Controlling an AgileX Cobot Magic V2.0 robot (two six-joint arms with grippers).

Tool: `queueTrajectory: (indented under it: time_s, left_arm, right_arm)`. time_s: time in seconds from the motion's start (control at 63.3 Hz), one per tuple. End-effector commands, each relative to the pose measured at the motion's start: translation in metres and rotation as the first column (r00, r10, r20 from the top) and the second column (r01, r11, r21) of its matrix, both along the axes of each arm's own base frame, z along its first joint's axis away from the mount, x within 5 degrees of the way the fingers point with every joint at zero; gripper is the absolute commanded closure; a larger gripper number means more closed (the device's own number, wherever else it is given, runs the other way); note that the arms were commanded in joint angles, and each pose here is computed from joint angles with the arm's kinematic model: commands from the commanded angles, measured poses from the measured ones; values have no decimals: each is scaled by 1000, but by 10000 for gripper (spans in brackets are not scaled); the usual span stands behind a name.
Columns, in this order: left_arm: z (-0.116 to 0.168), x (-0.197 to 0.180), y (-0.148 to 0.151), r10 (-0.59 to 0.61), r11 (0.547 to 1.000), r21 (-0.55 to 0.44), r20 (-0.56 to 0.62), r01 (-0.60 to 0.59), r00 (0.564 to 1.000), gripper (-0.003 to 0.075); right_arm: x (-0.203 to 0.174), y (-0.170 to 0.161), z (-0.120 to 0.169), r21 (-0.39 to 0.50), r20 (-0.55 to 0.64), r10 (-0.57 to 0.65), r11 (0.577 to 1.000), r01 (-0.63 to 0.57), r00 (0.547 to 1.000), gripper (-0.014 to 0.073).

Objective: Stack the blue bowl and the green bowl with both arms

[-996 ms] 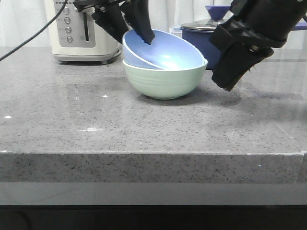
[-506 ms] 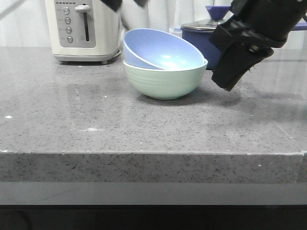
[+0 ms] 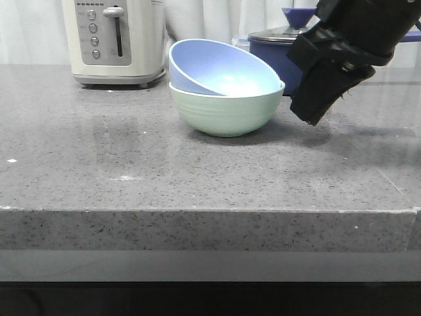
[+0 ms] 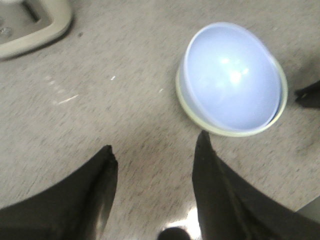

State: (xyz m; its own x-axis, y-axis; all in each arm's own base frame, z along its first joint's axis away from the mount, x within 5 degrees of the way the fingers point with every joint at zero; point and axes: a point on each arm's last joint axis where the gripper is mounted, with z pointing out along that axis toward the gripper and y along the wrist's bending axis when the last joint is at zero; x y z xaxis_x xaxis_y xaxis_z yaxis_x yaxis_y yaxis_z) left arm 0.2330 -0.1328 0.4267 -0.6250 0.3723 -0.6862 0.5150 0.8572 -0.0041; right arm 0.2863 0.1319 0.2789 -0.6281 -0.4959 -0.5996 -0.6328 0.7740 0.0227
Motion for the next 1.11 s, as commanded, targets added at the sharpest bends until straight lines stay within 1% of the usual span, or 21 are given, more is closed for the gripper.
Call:
queueTrajectory:
  time_s: [0.0,0.095,0.316,0.506,0.664,1.091]
  left_arm:
    - [11,-27,14,26,996,-82,112,-16,993,366]
    - [3,-51,28,29,995,-103,147,-14,989,366]
    - [-29,-98,55,34,992,-125,188,-11,982,366]
    - [-49,-125,70,39,989,-147,223,-6,974,366]
    - [-56,-131,74,41,988,-153,233,-5,972,366]
    - [-54,-131,73,43,987,-162,249,-3,968,366]
  right_arm:
    - [0,0,19,38,79,-8,999,5,997,658]
    - [0,0,19,38,79,-8,999,5,997,658]
    - [0,0,19,38,79,-8,999,5,997,658]
    - [0,0,19,38,79,-8,999,5,997,658]
    - [0,0,19,38,79,-8,999,5,997,658]
    - [-1,0,19,42,77,-10,999,7,997,658]
